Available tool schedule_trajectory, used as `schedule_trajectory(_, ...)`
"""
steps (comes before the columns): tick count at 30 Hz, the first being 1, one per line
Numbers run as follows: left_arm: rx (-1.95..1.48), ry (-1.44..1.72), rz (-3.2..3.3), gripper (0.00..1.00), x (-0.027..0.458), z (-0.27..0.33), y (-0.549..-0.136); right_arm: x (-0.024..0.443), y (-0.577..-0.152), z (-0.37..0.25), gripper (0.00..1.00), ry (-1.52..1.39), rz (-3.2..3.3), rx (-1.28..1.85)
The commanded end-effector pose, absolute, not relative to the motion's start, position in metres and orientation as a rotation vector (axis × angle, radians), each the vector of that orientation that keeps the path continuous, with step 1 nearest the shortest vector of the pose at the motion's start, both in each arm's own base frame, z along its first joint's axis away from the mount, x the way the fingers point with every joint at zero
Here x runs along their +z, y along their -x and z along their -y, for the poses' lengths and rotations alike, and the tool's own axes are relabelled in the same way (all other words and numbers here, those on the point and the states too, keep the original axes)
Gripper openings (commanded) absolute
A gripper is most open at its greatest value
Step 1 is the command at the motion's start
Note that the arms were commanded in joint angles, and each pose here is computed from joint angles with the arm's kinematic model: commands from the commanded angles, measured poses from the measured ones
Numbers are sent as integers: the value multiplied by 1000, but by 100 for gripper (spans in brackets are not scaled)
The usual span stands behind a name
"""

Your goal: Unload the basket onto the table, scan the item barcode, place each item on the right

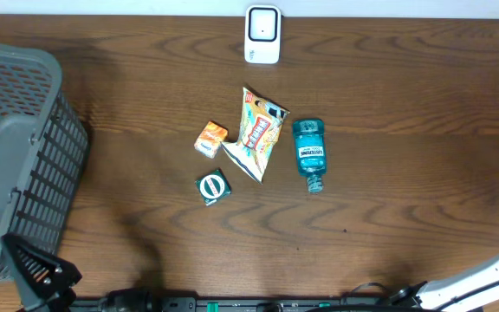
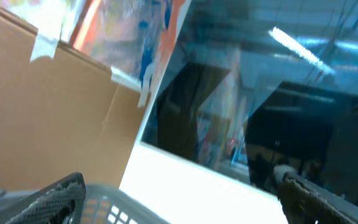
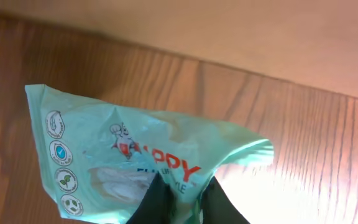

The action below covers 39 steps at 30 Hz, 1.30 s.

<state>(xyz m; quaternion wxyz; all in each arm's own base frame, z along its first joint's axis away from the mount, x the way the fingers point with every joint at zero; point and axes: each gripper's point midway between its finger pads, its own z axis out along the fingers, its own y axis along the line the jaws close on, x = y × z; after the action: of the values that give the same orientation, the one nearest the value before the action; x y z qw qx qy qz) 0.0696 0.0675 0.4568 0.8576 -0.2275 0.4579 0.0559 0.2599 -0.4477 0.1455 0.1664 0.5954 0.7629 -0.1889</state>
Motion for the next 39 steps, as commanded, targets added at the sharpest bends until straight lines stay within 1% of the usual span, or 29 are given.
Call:
schedule_trajectory(1, 109, 475, -983, 98, 453, -66, -72, 146, -263, 448, 18, -1699, -2150, -500)
schedule_trajectory(2, 109, 475, -985, 98, 452, -66, -72, 146, -264, 447, 24, -1696, -2151, -500)
schedule_trajectory(3, 110, 475, -985, 98, 452, -66, -72, 146, -268, 445, 47, -1687, -2157, -497)
schedule_trajectory(5, 110, 475, -986, 98, 452, -66, -73, 146, -271, 443, 67, -1679, -2161, -495)
schedule_trajectory(6, 110, 475, -987, 98, 452, -66, -73, 147, -274, 442, 79, -1672, -2163, -488)
schedule_trajectory(7, 110, 475, -987, 98, 452, -66, -73, 149, -277, 440, 88, -1663, -2163, -474)
schedule_trajectory(9, 110, 475, -988, 98, 452, -66, -73, 153, -286, 433, 99, -1634, -2166, -418)
schedule_trajectory(13, 116, 479, -1019, 98, 445, -67, -76, 167, -326, 403, 99, -1511, -2171, -149)
schedule_trajectory(17, 129, 487, -1092, 98, 429, -68, -84, 185, -371, 352, 99, -1365, -2184, 163)
schedule_trajectory(21, 145, 496, -1182, 98, 409, -69, -91, 202, -409, 279, 99, -1234, -2245, 410)
schedule_trajectory(25, 167, 508, -1304, 98, 380, -70, -99, 202, -433, 201, 99, -1127, -2382, 519)
schedule_trajectory(27, 175, 512, -1350, 98, 367, -70, -104, 195, -439, 159, 99, -1094, -2477, 540)
schedule_trajectory(31, 184, 515, -1416, 98, 348, -71, -112, 185, -453, 74, 99, -899, -2641, 580)
schedule_trajectory(32, 187, 516, -1433, 98, 343, -71, -114, 183, -453, 55, 99, -834, -2682, 588)
schedule_trajectory(33, 190, 518, -1449, 98, 339, -71, -115, 180, -453, 31, 99, -699, -2736, 588)
schedule_trajectory(34, 193, 519, -1464, 98, 335, -71, -115, 178, -453, 12, 95, -589, -2774, 587)
schedule_trajectory(36, 201, 523, -1506, 98, 325, -71, -115, 169, -449, -21, 94, -421, -2847, 523)
schedule_trajectory(39, 213, 527, -1567, 98, 310, -71, -115, 153, -443, -52, 93, -283, -2922, 266)
